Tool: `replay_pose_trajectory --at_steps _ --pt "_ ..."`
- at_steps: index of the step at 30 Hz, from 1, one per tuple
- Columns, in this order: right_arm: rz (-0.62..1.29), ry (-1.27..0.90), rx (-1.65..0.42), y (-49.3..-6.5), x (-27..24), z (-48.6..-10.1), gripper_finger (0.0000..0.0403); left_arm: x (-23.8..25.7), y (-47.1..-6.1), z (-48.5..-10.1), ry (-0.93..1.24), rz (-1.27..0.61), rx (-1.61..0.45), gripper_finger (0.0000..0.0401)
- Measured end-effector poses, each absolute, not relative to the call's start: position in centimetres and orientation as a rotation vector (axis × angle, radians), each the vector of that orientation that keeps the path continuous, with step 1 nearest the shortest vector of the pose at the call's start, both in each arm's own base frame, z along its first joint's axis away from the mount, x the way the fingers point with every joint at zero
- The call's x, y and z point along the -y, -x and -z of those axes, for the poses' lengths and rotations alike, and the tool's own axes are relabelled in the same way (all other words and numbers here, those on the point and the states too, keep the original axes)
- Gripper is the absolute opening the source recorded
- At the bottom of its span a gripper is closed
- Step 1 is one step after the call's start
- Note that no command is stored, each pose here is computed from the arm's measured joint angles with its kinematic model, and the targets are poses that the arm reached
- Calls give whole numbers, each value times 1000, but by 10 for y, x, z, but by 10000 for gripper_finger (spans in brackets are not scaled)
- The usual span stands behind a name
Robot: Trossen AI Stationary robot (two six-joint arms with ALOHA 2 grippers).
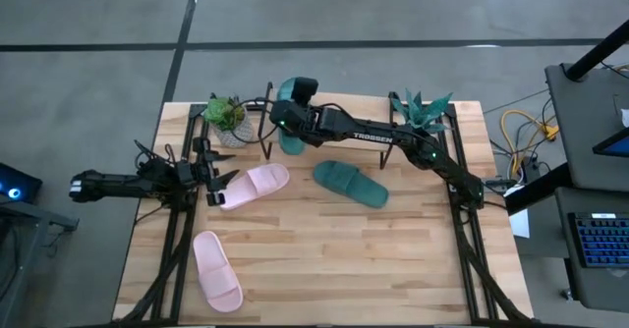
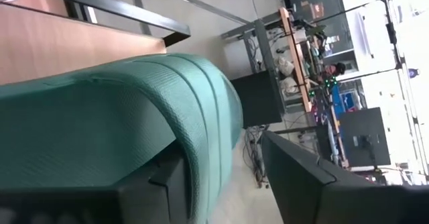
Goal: Pick and place slides into the shelf
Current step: Put the bottom green slide on the shelf
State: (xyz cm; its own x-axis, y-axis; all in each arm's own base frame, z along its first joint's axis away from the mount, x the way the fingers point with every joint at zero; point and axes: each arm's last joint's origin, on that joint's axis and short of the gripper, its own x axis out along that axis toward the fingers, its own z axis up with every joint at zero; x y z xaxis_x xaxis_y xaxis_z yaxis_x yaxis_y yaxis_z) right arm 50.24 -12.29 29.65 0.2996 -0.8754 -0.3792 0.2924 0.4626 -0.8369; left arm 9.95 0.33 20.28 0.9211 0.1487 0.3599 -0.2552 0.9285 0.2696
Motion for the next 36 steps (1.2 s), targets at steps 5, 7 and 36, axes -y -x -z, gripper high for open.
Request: replay_pose_trajectory --at_steps 5,7,36 --pt "812 724 -972 -502 122 -295 166 -3 -100 -202 -320 -209 333 169" --pt "793 733 -976 -502 121 -295 166 -3 -100 -202 -320 -209 331 169" --pt "641 694 -961 -476 96 -337 165 -3 -101 -201 -320 -209 325 169"
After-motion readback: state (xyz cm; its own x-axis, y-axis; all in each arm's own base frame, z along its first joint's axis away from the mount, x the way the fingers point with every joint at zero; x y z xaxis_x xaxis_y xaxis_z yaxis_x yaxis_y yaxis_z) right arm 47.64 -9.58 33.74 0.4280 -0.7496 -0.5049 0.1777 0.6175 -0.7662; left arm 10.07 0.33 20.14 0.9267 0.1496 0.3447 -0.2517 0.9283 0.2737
